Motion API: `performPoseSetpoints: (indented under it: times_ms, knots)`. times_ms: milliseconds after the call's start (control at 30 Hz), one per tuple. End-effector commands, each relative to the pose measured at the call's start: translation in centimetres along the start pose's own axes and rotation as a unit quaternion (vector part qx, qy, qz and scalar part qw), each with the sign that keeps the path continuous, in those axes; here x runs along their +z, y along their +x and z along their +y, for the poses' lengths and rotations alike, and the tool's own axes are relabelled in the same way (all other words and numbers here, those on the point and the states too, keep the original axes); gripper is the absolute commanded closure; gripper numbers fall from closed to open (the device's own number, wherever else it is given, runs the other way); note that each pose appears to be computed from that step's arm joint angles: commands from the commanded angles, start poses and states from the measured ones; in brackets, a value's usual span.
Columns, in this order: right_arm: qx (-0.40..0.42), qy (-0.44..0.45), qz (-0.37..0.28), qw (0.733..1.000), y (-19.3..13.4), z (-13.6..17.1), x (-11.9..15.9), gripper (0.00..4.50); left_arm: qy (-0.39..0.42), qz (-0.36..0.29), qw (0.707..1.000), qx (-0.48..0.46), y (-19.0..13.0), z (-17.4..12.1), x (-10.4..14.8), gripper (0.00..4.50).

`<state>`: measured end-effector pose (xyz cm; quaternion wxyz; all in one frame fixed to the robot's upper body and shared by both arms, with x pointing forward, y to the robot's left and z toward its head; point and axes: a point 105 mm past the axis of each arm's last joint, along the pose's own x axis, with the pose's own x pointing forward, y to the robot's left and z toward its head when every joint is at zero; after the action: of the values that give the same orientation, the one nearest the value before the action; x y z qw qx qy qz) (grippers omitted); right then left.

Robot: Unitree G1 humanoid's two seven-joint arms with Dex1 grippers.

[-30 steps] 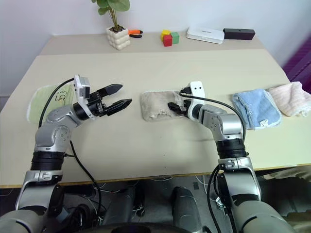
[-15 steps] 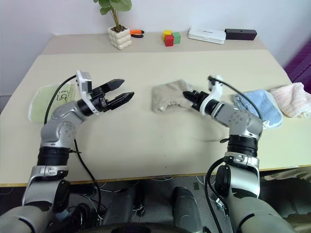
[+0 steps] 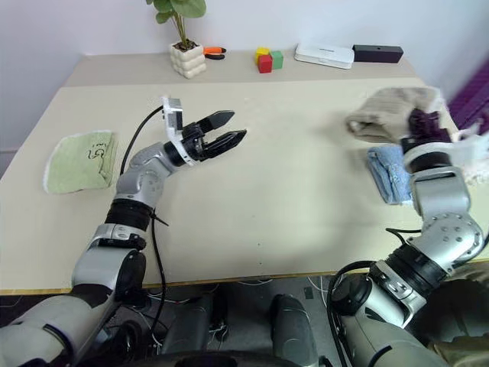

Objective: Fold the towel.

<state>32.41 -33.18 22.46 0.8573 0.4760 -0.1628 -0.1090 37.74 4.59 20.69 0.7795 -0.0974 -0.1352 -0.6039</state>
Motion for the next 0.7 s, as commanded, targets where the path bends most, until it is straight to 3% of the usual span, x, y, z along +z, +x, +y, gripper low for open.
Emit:
performPoseSetpoints:
  times_ms: [33, 533, 700]
  knots:
    - [-0.004, 0.012, -0.056, 0.998, -0.7, -0.3, 2.6, 4.48, 0.025, -0.007, 0.999, -0.046, 1.4, -1.0, 1.1, 0.0]
    - [-0.031, 0.052, -0.082, 0.995, 1.1, -2.8, 2.0, 4.48, 0.01, -0.008, 0.999, -0.038, 1.1, -1.0, 0.7, 0.0]
    - [-0.085, 0.032, -0.073, 0.993, 0.9, -5.4, 1.2, 4.48, 0.015, -0.011, 0.999, -0.028, 0.7, -1.0, 0.9, 0.0]
